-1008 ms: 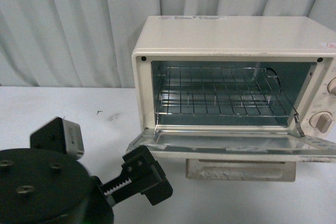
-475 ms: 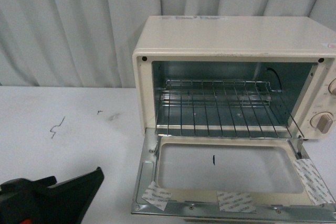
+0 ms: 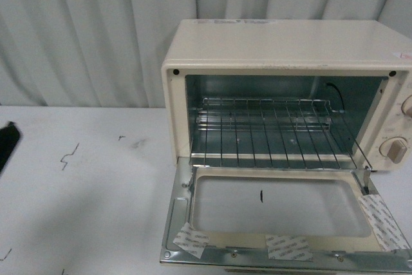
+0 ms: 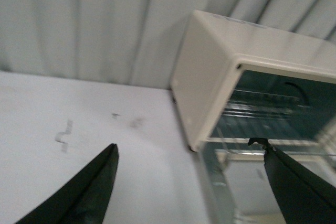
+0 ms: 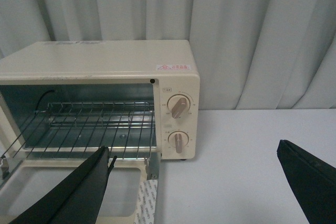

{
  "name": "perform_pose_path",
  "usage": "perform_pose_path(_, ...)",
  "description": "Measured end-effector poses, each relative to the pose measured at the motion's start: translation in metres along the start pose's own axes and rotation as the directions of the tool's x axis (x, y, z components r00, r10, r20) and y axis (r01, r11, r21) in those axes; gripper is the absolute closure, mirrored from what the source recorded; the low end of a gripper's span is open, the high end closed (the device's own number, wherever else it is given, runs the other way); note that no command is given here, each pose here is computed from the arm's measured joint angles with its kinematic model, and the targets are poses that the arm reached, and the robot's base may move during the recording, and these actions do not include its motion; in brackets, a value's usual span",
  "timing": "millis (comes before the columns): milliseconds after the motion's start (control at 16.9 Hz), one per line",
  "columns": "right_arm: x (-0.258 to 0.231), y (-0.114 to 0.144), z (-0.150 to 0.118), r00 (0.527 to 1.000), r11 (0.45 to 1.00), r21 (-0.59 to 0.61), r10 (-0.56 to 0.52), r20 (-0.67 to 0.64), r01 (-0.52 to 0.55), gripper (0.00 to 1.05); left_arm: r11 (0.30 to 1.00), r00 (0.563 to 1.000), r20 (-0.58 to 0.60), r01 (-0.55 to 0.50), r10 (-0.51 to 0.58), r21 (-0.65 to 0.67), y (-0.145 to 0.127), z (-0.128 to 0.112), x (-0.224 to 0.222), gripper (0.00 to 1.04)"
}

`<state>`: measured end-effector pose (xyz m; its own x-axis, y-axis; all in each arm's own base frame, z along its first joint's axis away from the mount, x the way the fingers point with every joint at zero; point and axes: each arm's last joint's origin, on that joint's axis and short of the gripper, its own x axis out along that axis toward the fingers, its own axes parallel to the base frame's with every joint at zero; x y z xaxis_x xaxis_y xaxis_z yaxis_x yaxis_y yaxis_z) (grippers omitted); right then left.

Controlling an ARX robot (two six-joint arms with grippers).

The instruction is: Open oven

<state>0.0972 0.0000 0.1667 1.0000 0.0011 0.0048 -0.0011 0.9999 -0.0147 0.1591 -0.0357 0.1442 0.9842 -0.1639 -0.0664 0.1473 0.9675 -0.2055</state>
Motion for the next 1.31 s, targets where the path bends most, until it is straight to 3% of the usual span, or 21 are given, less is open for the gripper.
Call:
perform_pose_path(59, 0.0, 0.0, 0.0, 1.0, 1.0, 0.0, -0.003, -0.001, 0.003, 0.06, 0.991, 0.993, 0.044, -0.113, 0.11, 0.078, 0.005, 0.005, -0.005, 0.34)
perform_pose_path(178, 0.0, 0.0, 0.0, 1.0, 1.0, 0.0, -0.003, 0.0, 0.003, 0.06, 0.976, 0.984, 0.077, -0.172, 0.163, 0.136, 0.01, 0.016, -0.014, 0.52)
perform_pose_path(475, 0.0, 0.0, 0.0, 1.0, 1.0, 0.0, -0.002, 0.0, 0.002, 0.06, 0.971, 0.984, 0.091, -0.165, 0.151, 0.175, 0.016, 0.023, -0.03, 1.01)
perform_pose_path(653, 0.0, 0.0, 0.0, 1.0, 1.0, 0.0, -0.002, -0.001, 0.002, 0.06, 0.967, 0.98, 0.109, -0.184, 0.167, 0.174, 0.026, 0.028, -0.039, 1.03)
perform_pose_path(1305, 0.0, 0.0, 0.0, 1.0, 1.0, 0.0, -0.002, 0.0, 0.002, 0.06, 0.971, 0.984, 0.108, -0.161, 0.143, 0.176, 0.022, 0.027, -0.053, 1.03)
